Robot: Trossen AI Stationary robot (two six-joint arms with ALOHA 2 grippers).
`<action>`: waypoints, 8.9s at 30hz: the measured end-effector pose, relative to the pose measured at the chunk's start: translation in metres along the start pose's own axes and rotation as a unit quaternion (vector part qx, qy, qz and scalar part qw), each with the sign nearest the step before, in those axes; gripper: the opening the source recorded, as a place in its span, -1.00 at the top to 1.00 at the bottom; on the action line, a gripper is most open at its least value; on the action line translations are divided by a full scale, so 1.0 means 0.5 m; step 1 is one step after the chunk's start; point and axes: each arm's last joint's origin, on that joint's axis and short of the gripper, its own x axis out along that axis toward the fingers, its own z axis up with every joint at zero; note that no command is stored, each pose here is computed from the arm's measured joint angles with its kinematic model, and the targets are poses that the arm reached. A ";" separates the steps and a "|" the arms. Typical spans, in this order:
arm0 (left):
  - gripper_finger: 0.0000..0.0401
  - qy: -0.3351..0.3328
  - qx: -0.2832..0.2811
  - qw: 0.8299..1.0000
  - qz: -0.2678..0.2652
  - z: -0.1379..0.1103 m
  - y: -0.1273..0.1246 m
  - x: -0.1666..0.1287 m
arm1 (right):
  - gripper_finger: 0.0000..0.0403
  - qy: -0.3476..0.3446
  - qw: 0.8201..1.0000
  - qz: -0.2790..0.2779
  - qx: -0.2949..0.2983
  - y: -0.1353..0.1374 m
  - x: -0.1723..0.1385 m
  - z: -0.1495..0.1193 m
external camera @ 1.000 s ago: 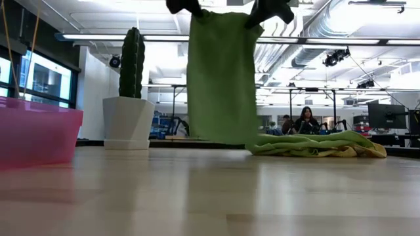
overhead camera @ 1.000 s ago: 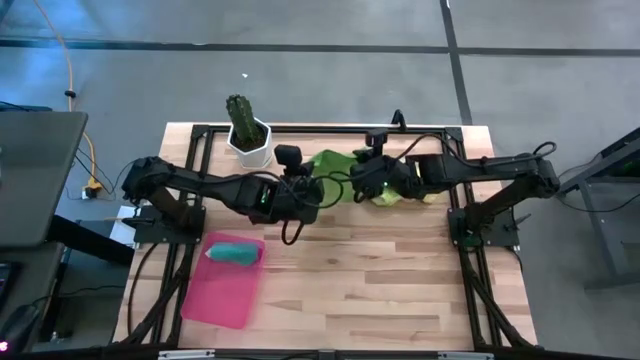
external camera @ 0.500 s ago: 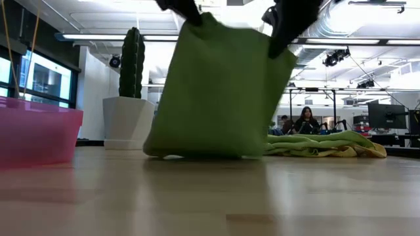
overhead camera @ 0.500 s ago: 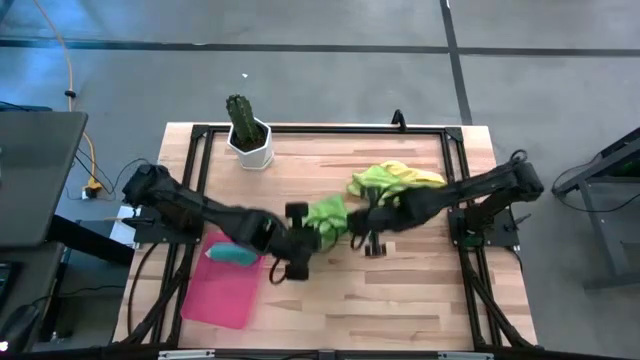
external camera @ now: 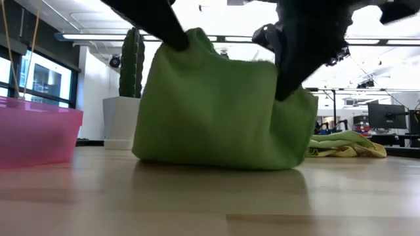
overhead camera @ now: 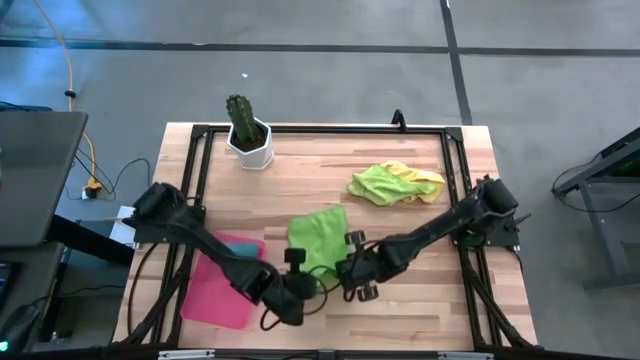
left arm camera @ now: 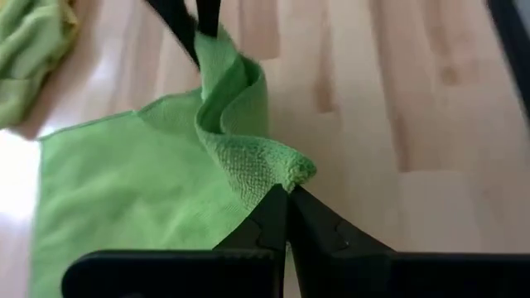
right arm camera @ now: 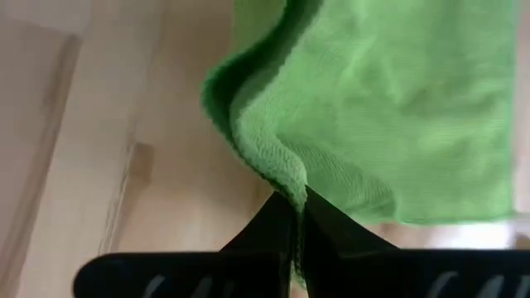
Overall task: Roll microfiber towels into tight, uniform cylinder then place into a basket
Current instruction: Roll the dark green towel
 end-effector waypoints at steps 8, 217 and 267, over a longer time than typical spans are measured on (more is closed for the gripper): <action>1.00 0.022 0.021 0.999 -0.018 -0.039 -0.058 0.050 | 1.00 -0.002 0.999 0.044 -0.029 0.061 0.044 0.001; 0.44 0.149 -0.023 0.989 0.009 -0.084 0.091 0.184 | 0.16 -0.119 0.968 -0.051 0.214 -0.305 0.218 -0.201; 0.43 0.066 0.091 0.993 -0.039 -0.084 -0.062 0.090 | 0.05 -0.166 0.982 0.019 -0.087 0.109 0.066 -0.189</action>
